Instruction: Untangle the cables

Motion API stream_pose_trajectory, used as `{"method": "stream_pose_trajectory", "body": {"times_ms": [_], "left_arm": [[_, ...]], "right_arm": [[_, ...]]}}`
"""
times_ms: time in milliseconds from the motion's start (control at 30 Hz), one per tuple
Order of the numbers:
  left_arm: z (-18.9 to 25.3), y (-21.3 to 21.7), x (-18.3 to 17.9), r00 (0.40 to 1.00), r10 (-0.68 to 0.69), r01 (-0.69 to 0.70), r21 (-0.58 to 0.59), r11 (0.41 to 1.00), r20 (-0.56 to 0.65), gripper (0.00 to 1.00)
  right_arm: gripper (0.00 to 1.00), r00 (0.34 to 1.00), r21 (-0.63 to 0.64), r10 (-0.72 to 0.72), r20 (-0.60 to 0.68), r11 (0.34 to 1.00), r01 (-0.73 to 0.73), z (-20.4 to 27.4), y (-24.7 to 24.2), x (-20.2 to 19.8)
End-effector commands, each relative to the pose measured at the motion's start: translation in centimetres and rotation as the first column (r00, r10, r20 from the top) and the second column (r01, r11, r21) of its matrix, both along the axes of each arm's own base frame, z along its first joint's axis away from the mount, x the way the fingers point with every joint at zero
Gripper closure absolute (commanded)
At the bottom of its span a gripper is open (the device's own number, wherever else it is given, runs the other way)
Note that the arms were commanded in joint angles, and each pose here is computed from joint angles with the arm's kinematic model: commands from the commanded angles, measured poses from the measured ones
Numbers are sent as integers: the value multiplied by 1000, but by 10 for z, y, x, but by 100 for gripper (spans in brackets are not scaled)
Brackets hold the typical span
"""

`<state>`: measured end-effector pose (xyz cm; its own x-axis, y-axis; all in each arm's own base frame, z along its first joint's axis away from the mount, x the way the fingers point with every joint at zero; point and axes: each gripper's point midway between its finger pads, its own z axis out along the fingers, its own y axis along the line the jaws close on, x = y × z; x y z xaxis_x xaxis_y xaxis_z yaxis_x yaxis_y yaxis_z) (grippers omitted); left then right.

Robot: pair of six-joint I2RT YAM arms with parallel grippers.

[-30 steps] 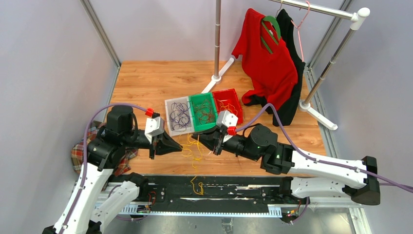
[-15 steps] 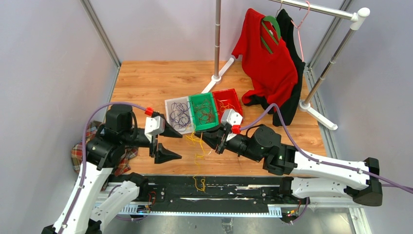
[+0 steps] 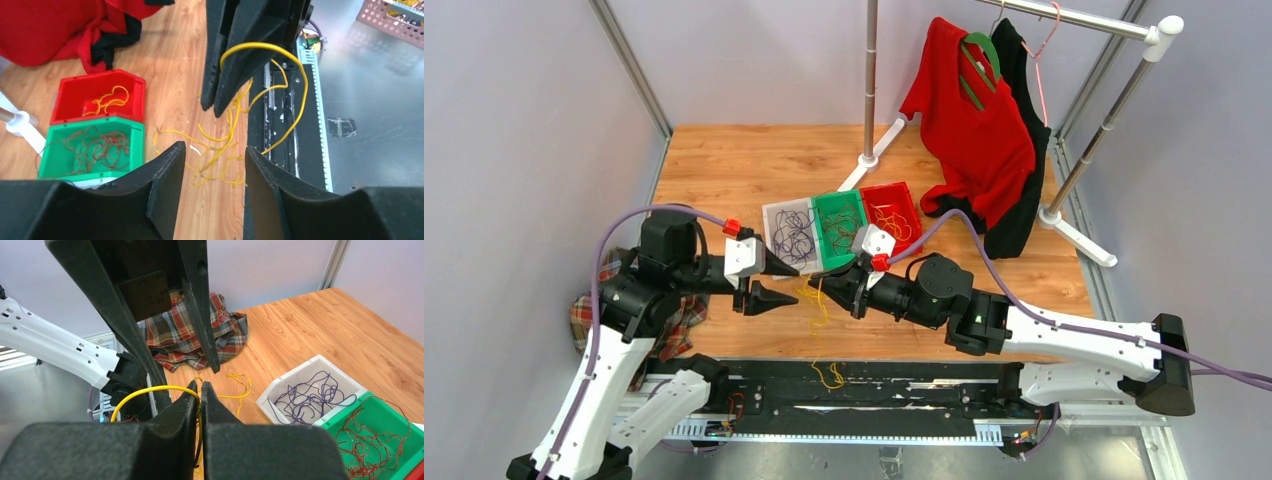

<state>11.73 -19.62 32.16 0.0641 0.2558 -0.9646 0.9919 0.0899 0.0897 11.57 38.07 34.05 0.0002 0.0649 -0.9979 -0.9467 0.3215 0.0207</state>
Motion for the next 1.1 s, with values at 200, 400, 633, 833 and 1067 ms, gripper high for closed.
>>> {"method": "stream_pose_trajectory", "body": {"times_ms": [200,400,633,833,1067], "left_arm": [[-20,1,-10,1000,-16,16,17,1000,-5,55],[-16,0,-4,1000,-8,7,26,1000,17,75],[-19,6,-6,999,31,-32,32,999,35,100],[-18,11,-9,997,52,-53,36,998,53,100],[-15,16,-1,991,103,-108,55,993,85,100]], "right_arm": [[99,1000,93,-6,-7,996,6,31,0,3],[99,1000,90,7,-22,996,-5,30,4,1],[97,978,148,-200,-56,967,207,35,-20,33],[88,927,254,-341,-154,893,371,37,-64,59],[89,907,283,-373,-198,864,417,34,-85,65]]}}
